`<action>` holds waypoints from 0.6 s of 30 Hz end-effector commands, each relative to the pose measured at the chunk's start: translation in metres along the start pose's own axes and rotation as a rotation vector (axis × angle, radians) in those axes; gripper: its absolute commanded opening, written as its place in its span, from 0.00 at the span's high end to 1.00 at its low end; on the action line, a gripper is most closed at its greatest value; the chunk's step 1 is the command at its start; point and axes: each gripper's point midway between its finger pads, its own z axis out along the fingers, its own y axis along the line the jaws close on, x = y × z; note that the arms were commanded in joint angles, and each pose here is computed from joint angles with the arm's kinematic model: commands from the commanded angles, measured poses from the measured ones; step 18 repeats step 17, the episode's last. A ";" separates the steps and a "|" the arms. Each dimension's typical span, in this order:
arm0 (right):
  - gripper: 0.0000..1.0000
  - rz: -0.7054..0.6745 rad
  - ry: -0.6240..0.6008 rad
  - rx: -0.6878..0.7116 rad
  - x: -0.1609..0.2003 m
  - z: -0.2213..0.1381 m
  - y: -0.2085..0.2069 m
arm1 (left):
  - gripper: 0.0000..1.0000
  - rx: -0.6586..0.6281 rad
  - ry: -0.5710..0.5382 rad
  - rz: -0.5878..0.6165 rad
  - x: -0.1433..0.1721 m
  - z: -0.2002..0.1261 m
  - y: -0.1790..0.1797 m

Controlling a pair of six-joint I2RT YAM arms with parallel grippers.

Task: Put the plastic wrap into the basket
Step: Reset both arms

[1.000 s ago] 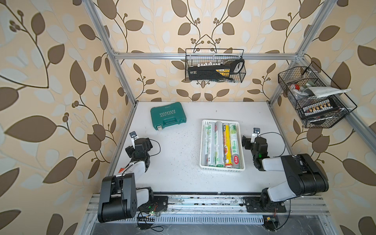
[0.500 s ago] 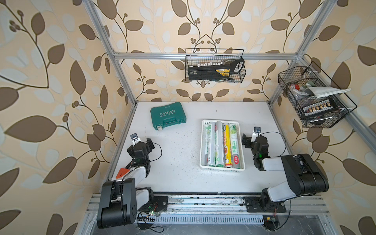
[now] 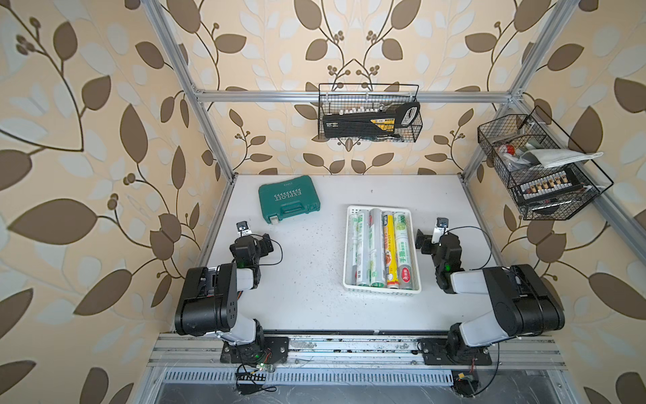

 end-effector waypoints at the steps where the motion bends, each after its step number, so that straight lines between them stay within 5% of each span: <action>1: 0.01 0.002 -0.029 -0.013 -0.010 0.003 0.003 | 0.01 0.023 -0.035 0.031 -0.015 0.000 -0.009; 18: 0.01 0.002 -0.023 -0.014 -0.008 0.003 0.003 | 0.01 0.020 -0.041 0.039 -0.016 0.000 -0.010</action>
